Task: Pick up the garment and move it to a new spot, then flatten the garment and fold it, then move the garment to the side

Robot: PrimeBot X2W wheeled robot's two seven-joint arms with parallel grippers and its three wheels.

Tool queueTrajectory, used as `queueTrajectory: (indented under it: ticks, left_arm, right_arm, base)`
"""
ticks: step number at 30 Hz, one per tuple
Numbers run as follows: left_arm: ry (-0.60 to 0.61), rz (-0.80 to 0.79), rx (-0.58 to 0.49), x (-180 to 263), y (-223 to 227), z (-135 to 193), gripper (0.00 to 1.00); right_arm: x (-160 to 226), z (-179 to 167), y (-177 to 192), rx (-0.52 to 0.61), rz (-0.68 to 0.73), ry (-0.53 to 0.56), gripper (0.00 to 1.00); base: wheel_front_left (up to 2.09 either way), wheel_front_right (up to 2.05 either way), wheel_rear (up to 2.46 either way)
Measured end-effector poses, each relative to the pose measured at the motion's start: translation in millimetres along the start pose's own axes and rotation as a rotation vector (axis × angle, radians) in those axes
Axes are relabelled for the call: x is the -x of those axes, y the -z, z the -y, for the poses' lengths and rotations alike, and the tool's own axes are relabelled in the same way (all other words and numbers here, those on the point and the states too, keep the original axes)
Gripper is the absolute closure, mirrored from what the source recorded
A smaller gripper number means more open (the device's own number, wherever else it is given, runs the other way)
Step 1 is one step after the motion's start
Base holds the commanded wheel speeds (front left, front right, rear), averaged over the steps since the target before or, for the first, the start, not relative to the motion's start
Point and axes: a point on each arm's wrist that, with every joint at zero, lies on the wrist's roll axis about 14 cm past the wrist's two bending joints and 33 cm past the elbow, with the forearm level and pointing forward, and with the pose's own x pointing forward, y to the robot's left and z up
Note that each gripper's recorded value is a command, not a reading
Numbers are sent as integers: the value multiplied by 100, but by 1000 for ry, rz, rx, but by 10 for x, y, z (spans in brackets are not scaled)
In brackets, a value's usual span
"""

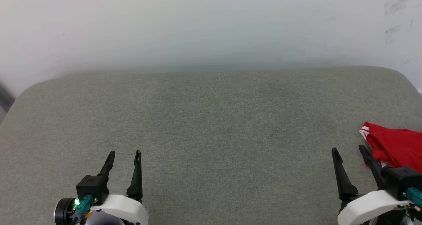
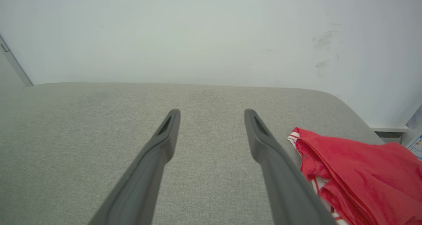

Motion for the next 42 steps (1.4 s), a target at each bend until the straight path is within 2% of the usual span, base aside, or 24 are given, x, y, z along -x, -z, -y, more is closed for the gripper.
queueTrajectory:
  ticks: [10, 11, 17, 33, 42]
  left_arm:
    - [3, 11, 2, -12, -22, 16, 0]
    - [7, 14, 5, -13, -32, 24, 100]
    - [-5, -65, 49, 81, 205, 51, 100]
    - [-89, -132, 362, 53, 288, -94, 100]
    - [-113, -146, 507, 34, 300, -132, 100]
  right_arm:
    - [-18, -6, -16, -1, 4, -3, 0]
    - [-19, -5, -20, -1, 6, -2, 100]
    - [20, -2, 193, -35, -58, -1, 100]
    - [-30, -4, 283, -377, -62, -4, 100]
    - [-79, 4, 288, -529, -54, -2, 100]
  base:
    - [0, 0, 0]
    - [0, 0, 0]
    - [0, 0, 0]
    - [0, 0, 0]
    - [0, 0, 0]
